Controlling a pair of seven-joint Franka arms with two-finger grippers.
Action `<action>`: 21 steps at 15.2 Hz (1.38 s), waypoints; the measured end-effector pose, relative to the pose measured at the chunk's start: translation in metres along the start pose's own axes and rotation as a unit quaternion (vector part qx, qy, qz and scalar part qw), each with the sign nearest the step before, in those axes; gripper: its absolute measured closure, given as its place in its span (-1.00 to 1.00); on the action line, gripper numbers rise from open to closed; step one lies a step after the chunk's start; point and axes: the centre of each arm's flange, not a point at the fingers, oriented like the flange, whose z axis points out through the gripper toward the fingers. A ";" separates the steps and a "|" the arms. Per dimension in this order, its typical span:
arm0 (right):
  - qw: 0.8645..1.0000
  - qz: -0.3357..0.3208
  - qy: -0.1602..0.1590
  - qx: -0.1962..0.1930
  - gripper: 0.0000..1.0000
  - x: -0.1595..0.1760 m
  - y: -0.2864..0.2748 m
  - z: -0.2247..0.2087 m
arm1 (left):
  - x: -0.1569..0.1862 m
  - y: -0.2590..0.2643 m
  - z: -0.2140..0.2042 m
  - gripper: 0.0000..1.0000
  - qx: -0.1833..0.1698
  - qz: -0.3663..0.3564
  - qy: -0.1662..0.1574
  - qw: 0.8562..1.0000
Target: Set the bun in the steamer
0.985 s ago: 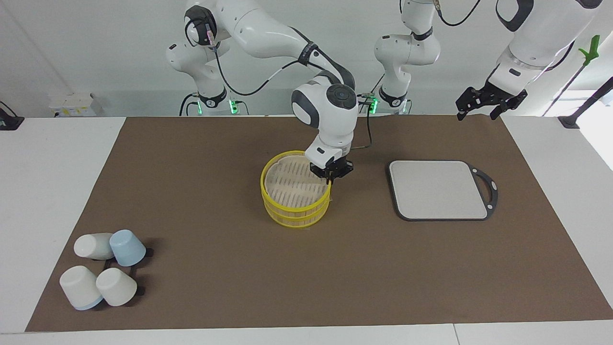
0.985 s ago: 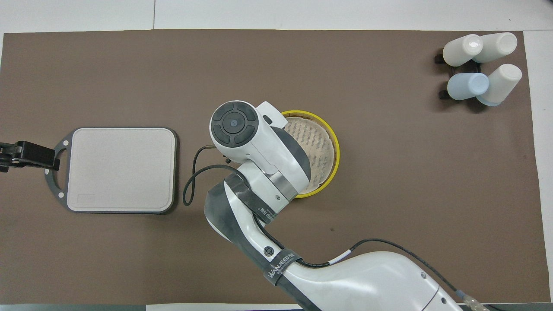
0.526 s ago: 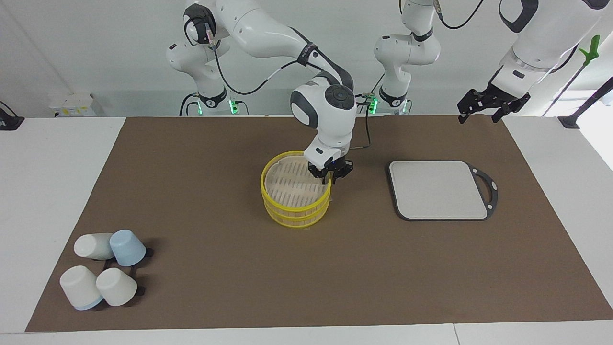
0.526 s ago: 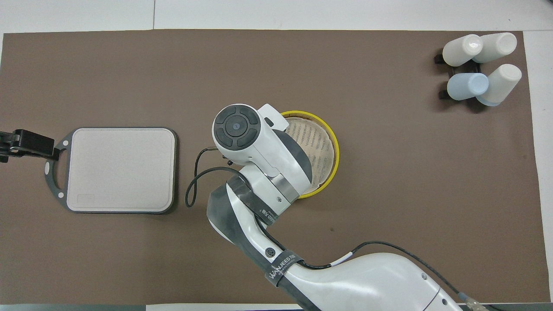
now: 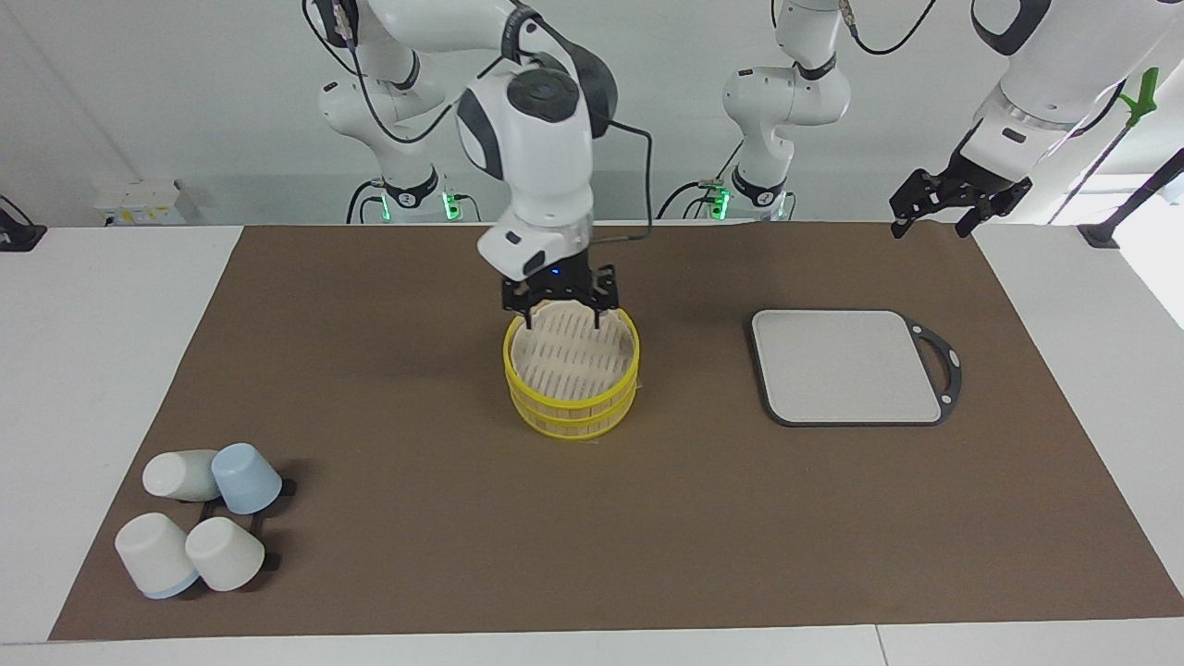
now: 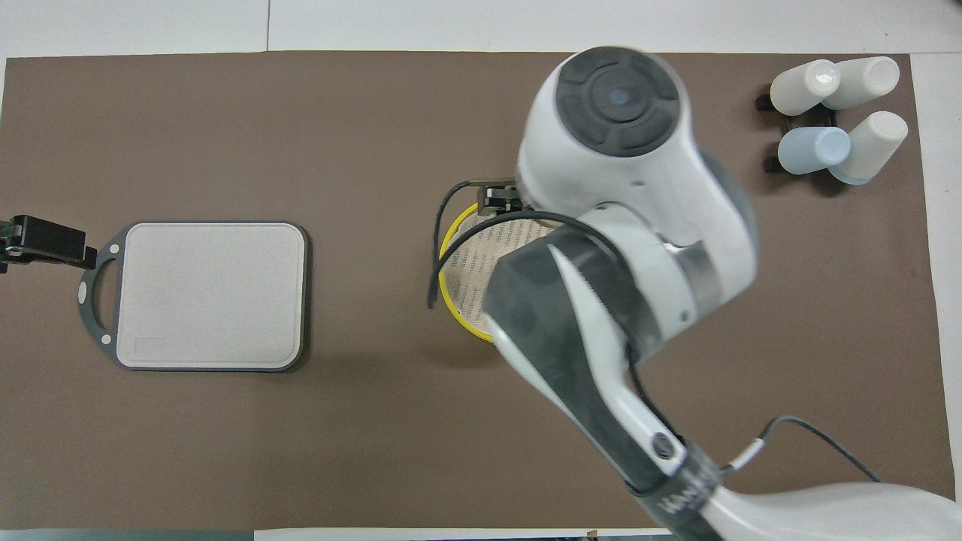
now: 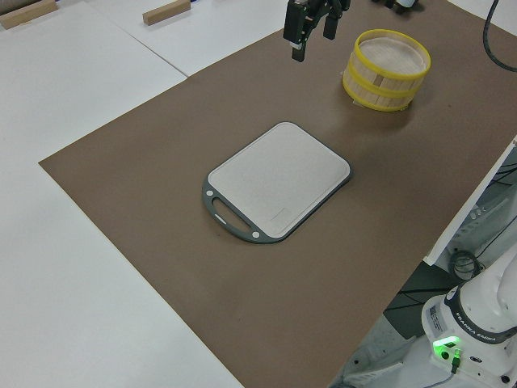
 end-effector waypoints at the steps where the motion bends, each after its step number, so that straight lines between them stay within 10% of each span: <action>1: 1.000 -0.009 -0.017 -0.008 -1.00 -0.003 0.035 -0.020 | 0.001 0.000 -0.001 -1.00 0.000 0.002 0.004 1.000; 7: 0.997 0.000 -0.073 -0.022 -1.00 -0.053 0.137 -0.064 | 0.005 -0.001 0.007 -1.00 0.001 0.011 0.012 1.000; 21: 1.000 0.001 -0.022 -0.004 -1.00 -0.034 0.241 -0.061 | 0.004 -0.008 0.008 -1.00 0.002 0.006 0.013 1.000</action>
